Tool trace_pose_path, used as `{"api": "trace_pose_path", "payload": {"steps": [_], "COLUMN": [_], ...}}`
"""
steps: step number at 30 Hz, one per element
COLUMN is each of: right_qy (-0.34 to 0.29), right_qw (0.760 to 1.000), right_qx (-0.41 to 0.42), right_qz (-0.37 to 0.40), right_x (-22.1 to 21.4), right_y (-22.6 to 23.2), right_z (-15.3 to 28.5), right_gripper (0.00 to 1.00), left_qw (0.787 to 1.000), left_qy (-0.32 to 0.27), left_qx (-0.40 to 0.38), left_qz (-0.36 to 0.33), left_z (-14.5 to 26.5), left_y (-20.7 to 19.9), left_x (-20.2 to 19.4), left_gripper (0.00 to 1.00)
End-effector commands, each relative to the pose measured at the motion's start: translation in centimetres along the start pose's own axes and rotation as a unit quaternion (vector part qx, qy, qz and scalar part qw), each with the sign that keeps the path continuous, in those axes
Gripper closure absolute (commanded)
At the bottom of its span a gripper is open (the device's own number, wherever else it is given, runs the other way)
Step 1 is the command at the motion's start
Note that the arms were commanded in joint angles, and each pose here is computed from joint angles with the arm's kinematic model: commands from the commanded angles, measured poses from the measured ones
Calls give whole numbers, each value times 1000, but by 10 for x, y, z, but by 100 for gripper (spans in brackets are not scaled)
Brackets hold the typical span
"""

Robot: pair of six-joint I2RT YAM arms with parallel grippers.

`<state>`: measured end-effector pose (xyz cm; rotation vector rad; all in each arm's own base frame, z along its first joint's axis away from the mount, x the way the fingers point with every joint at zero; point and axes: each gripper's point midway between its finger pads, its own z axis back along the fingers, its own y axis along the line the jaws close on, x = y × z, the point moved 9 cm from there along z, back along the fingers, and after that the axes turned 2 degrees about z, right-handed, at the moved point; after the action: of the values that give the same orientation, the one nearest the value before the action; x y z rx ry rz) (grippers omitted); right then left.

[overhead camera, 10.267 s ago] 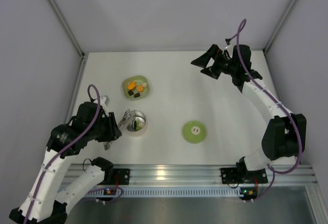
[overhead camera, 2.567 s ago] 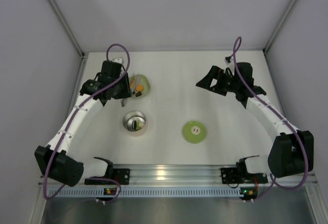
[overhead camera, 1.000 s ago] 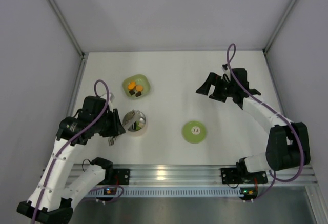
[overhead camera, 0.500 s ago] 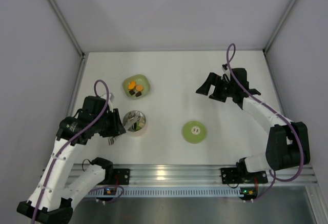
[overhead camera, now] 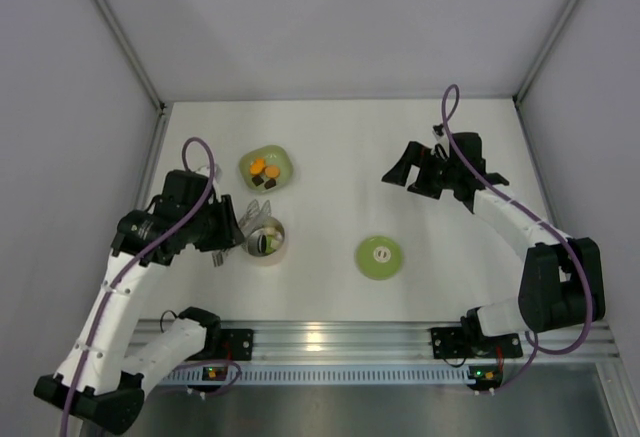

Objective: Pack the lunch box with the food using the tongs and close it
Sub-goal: Place the fake food in the packing box, then pick up the fake food from the plate.

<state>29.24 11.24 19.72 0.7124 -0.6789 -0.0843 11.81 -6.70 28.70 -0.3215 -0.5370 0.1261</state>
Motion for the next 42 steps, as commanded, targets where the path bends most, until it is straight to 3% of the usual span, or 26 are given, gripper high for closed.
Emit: {"api": "trace_pose_path", "payload": {"steps": [1, 10, 23, 42], "right_qy": [-40, -41, -43, -46], "right_qw": [998, 997, 995, 995], "right_qx": [32, 61, 77, 80], "right_qz": [36, 38, 38, 38], "right_x": [26, 36, 37, 35], "right_y": [12, 22, 26, 25], "right_z": [1, 2, 3, 4], "right_gripper": [1, 1, 0, 0], "left_qw": [998, 994, 988, 986], "left_qy": [-58, -92, -96, -49], "left_qx": [-3, 50, 123, 158], "left_qz": [4, 2, -2, -13], "left_z": [0, -40, -98, -153], "left_y": [-13, -26, -30, -17], "left_x": [32, 88, 135, 150], "left_gripper": [58, 56, 54, 52]}}
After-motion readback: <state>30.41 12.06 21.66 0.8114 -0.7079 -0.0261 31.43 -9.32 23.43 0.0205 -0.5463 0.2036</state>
